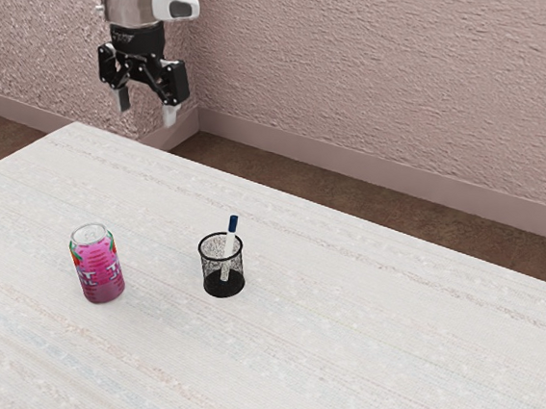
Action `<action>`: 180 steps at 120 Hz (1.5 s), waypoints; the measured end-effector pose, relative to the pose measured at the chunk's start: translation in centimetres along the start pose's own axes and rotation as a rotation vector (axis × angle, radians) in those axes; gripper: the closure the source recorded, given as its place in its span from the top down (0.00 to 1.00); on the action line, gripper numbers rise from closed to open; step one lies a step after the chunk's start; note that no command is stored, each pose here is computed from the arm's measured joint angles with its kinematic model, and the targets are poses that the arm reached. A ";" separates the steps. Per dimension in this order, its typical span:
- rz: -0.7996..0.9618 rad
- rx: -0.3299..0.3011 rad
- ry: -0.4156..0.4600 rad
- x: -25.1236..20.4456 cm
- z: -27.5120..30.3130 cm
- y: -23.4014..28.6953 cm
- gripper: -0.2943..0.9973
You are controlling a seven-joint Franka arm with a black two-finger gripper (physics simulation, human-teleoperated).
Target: Take the marker out of the pen holder and place it to the left of the pen holder.
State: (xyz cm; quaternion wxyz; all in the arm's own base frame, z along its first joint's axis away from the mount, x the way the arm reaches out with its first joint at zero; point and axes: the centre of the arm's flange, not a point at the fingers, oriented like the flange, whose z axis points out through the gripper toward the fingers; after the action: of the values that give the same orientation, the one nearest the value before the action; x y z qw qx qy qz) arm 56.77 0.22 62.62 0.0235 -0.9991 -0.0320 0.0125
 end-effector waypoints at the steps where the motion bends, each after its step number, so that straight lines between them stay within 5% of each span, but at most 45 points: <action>1: 0.001 0.000 0.002 0.0 -0.1 0.1 0.77; 22: 0.065 0.002 0.017 1.3 -0.2 4.0 0.77; 71: 0.064 0.015 -0.209 9.6 18.1 5.6 0.77; 111: 0.095 -0.017 -0.218 14.5 24.3 8.8 0.77; 180: 0.072 0.003 -0.239 16.0 28.4 7.4 0.77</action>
State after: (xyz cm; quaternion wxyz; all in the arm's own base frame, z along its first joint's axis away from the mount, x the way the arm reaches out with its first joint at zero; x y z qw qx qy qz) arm 72.41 -4.78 33.50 0.0205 -0.9910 0.0012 0.1324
